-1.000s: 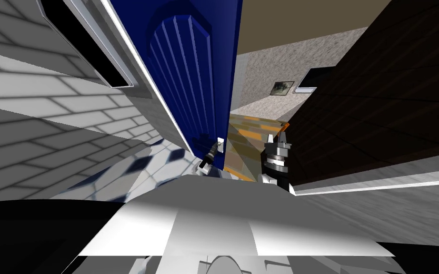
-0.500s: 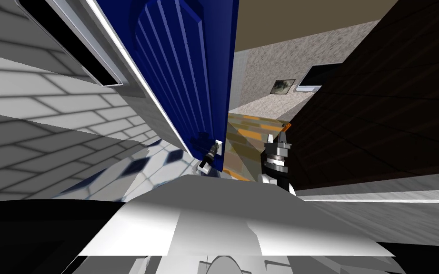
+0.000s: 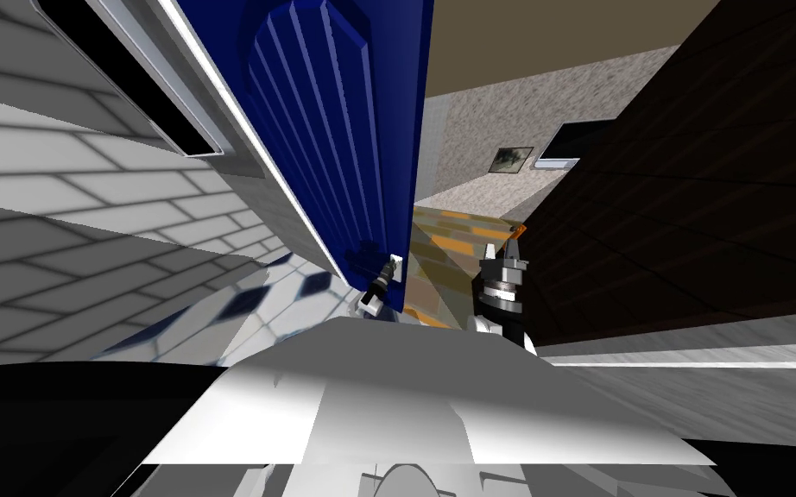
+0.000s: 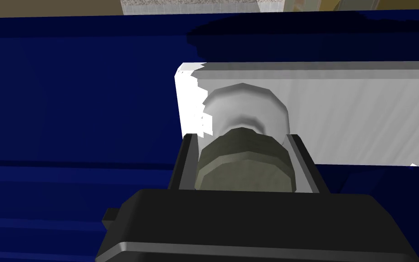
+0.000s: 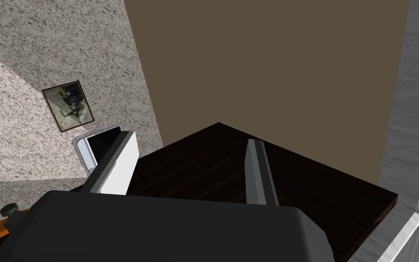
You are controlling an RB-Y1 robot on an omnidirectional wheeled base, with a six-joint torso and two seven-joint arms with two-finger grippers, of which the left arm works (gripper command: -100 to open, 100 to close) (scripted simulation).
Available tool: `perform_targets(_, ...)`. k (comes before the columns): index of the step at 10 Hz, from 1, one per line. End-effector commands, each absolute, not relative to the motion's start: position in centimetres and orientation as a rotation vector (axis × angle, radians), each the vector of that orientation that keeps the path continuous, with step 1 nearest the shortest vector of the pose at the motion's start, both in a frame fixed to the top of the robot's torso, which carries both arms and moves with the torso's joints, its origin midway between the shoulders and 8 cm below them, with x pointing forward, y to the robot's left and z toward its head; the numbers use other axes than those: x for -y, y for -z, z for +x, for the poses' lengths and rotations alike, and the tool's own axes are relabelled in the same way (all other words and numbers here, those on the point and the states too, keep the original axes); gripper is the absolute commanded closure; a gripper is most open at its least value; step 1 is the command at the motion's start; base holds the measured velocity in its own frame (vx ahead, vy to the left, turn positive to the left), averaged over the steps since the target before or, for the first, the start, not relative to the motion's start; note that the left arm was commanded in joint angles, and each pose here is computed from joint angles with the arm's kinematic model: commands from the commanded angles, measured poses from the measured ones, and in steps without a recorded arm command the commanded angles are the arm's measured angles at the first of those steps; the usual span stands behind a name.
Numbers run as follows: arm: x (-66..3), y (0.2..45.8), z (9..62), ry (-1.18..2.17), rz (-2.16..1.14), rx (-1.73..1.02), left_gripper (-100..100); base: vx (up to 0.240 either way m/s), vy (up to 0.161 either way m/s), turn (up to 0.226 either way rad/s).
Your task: Push the door open
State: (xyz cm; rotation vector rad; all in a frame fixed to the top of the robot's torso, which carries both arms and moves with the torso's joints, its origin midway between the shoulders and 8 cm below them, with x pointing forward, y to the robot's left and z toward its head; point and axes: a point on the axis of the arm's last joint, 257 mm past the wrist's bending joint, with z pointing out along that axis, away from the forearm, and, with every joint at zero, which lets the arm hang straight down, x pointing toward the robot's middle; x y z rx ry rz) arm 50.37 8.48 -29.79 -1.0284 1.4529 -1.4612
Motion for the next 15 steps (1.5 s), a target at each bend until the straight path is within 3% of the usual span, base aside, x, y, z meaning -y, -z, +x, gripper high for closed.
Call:
perform_targets(1,-9.2,29.3,50.9,1.454,-1.026,-1.436,100,0.141,-0.083,0.056)
perform_targets(15,-16.2,29.3,53.9,1.329,-1.096,-1.339,100,0.130,-0.114,0.052)
